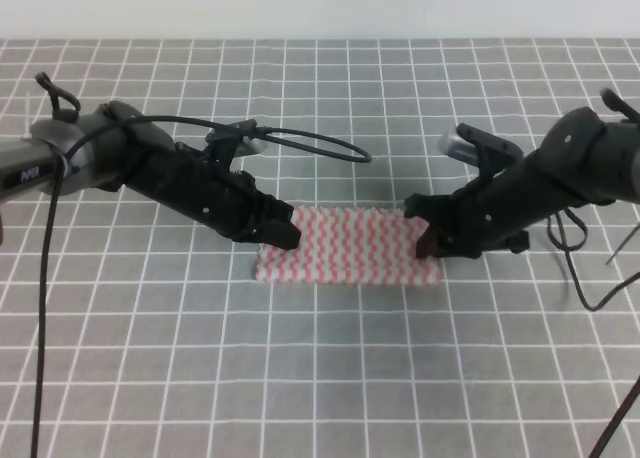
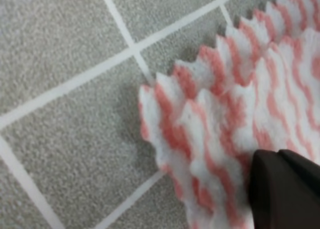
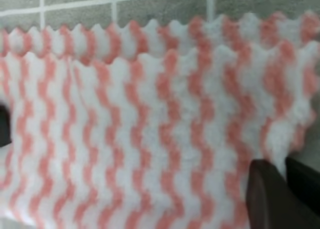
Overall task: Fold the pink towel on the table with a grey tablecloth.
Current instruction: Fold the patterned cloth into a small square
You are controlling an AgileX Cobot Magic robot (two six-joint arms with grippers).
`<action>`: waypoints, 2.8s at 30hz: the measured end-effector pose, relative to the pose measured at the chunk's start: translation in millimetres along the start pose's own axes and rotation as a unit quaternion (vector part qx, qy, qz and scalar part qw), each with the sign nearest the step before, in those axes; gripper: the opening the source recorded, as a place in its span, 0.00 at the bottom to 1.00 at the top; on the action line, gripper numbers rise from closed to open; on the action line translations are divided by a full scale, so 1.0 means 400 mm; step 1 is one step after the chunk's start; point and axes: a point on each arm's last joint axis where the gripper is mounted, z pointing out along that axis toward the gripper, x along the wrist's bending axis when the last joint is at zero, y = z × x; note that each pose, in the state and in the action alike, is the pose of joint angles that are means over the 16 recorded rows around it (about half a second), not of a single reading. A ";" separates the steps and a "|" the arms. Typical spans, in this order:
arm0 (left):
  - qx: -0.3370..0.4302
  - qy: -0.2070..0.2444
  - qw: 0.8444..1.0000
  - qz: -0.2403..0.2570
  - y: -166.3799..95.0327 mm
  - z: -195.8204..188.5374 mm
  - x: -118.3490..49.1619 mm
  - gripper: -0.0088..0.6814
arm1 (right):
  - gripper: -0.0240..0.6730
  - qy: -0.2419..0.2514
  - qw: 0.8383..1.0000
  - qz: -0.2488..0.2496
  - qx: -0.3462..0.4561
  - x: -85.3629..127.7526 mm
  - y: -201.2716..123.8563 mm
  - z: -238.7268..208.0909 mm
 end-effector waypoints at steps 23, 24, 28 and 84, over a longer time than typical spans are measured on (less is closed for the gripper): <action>-0.038 -0.014 0.999 0.012 0.025 -0.054 -0.017 0.01 | 0.01 0.079 0.995 -0.061 -0.013 0.172 0.015 0.003; -0.040 -0.013 0.999 0.013 0.026 -0.060 -0.016 0.01 | 0.01 0.079 0.995 -0.061 -0.013 0.173 0.015 0.004; -0.045 -0.012 0.999 0.013 0.029 -0.080 -0.010 0.01 | 0.01 0.079 0.995 -0.061 -0.013 0.172 0.015 0.005; -0.032 0.002 0.999 -0.028 0.007 -0.045 0.058 0.01 | 0.01 0.118 0.992 -0.052 0.005 0.239 0.014 0.103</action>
